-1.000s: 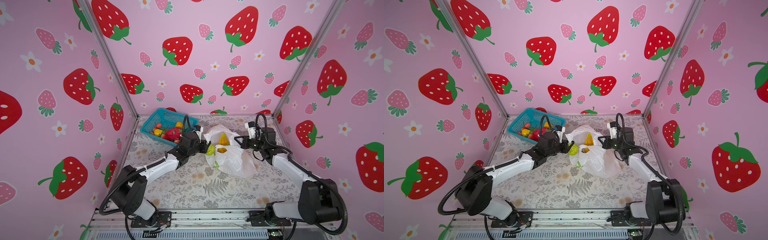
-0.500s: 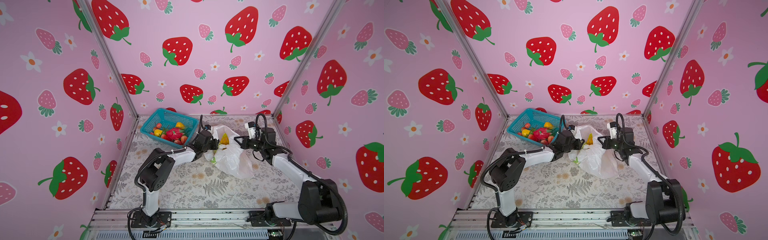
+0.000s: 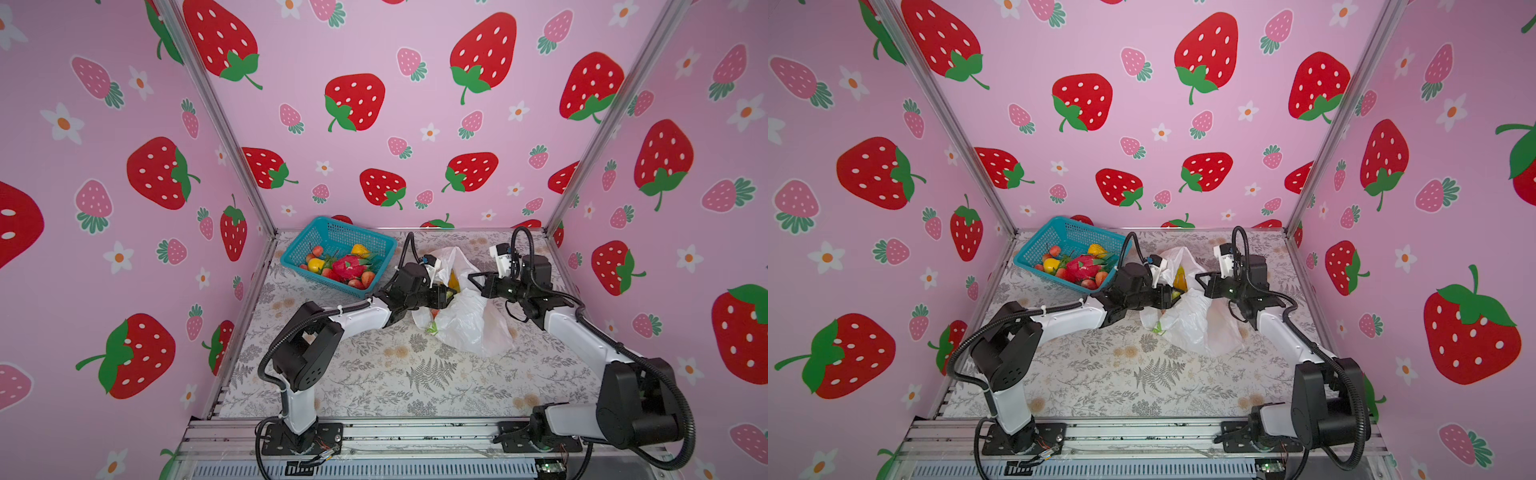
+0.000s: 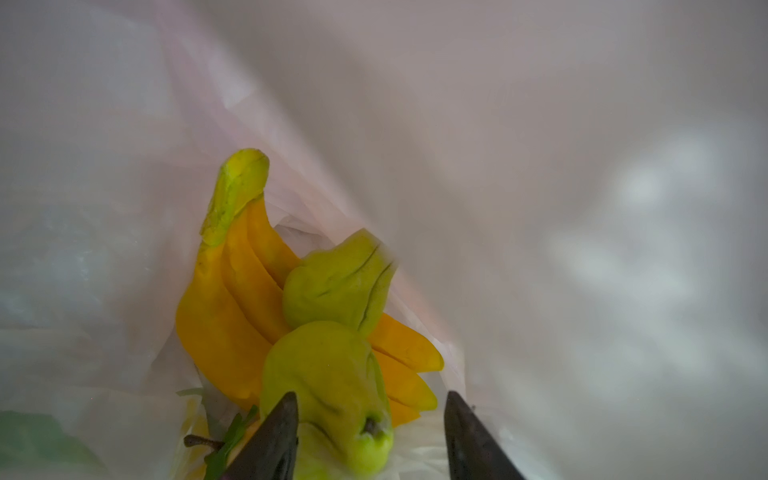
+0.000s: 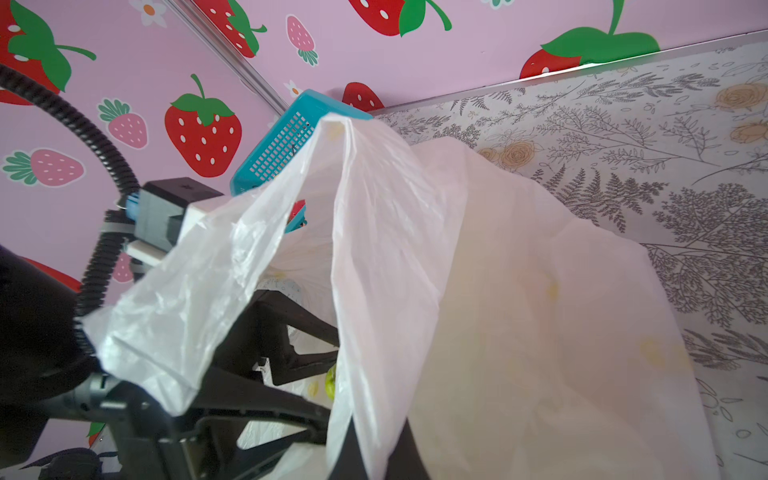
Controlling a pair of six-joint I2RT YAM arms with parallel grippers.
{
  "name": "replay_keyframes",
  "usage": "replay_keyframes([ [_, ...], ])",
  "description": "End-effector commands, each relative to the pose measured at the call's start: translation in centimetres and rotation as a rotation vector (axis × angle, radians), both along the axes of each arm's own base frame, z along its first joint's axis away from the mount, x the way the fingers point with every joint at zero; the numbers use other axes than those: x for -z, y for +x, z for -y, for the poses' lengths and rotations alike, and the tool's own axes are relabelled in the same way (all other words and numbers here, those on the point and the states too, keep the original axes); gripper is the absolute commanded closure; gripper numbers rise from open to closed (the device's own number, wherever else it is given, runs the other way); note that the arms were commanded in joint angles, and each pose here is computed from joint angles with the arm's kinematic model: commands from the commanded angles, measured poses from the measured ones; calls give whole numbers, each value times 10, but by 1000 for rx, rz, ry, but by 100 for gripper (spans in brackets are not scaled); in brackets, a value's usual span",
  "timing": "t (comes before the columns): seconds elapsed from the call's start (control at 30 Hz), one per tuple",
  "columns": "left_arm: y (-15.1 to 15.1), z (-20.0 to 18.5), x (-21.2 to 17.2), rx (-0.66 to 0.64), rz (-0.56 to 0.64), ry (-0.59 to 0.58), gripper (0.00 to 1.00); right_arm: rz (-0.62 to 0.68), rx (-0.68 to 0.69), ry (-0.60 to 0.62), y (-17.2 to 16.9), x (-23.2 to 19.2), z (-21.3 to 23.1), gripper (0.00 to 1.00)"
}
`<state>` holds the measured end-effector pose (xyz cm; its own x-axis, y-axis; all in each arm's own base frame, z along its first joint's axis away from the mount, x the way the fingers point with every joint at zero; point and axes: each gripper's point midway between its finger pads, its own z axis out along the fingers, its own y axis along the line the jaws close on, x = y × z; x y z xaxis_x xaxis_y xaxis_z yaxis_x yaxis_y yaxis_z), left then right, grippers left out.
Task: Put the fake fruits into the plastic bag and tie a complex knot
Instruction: 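Lower the green pear into the bag and open the left gripper, then move the empty left gripper back over the teal basket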
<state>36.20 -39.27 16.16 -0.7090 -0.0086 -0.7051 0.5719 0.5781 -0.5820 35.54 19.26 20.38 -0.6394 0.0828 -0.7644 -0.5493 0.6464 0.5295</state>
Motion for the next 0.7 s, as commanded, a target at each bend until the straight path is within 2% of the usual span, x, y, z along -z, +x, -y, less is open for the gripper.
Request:
replay_keyframes([
  [0.0, -10, -9, -19, 90, 27, -29, 38, 46, 1, -11, -1, -10, 2, 100],
  [0.23, -24, -46, -27, 136, 86, 63, 32, 42, 13, -23, 0, -7, 4, 100],
  [0.43, -30, -91, -33, 91, 127, 122, 31, 37, 12, -23, 3, -5, 3, 100],
  [0.53, -24, -122, -41, 4, 168, 148, 31, 37, 11, -20, 4, -5, 2, 100],
  [0.6, -12, -151, -45, -108, 189, 180, 31, 38, 13, -19, 4, -6, 3, 100],
  [0.67, 4, -187, -49, -273, 201, 240, 31, 40, 11, -18, 4, -6, 2, 100],
])
